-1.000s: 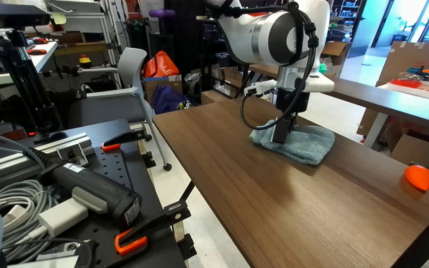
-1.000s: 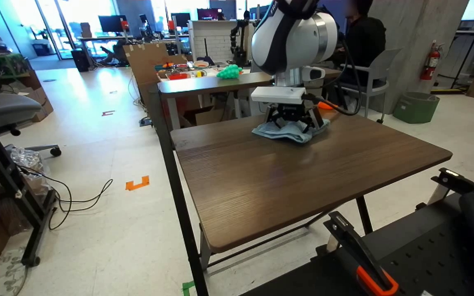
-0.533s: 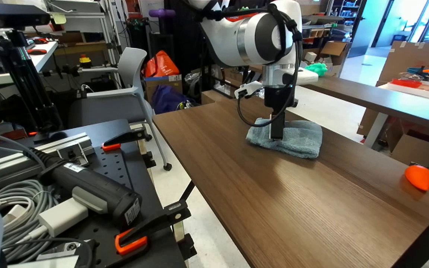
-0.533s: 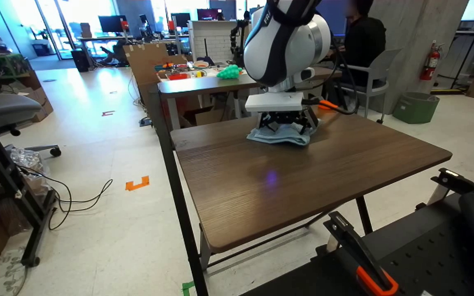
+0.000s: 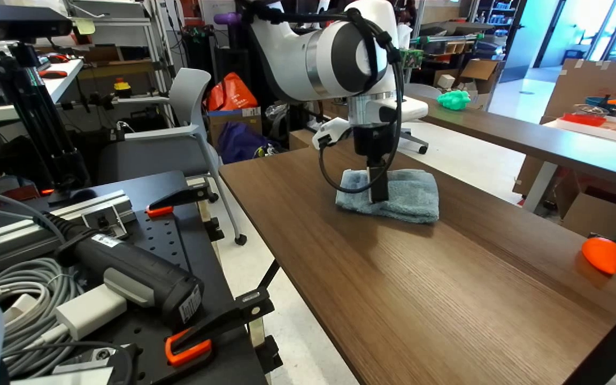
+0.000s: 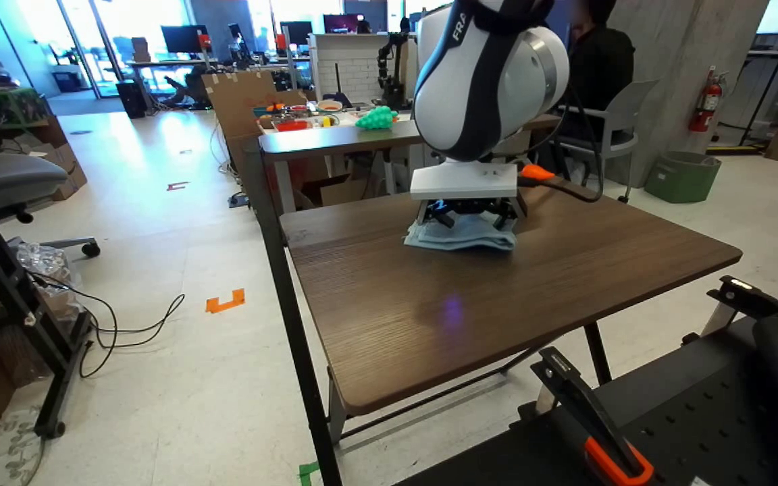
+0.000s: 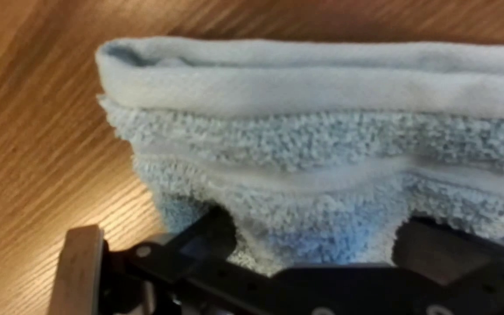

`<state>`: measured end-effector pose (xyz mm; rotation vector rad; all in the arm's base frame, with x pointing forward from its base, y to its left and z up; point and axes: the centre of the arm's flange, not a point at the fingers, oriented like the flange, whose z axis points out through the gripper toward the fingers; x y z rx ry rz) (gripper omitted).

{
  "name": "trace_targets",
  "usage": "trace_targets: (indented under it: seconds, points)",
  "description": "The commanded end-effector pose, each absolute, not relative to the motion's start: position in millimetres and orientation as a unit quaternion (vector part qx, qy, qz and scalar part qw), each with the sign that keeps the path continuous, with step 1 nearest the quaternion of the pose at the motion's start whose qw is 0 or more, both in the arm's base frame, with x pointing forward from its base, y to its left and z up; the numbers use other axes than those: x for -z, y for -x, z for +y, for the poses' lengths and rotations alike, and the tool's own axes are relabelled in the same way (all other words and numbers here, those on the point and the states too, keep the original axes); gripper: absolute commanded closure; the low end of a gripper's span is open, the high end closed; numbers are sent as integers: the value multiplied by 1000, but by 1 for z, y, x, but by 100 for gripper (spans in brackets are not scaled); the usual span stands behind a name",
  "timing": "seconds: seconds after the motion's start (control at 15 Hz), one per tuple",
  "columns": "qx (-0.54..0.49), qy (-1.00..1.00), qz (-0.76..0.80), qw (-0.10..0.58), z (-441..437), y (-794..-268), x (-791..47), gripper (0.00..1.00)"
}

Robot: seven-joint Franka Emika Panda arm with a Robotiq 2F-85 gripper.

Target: Use the towel to wipe the table

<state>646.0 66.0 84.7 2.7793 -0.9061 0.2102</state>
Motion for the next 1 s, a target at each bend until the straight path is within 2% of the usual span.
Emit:
trace_targets:
  seconds: [0.0,0.4,0.67,0.93]
  points:
    - [-74,-954,-282,70,62,-582,-101,0]
    - [-60,-954,-294,-25,55,-541,-164,0]
    - [-29,-944,-317,-82,48,-534,-203,0]
    - [-39,-938,-338,-73,50,-544,-203,0]
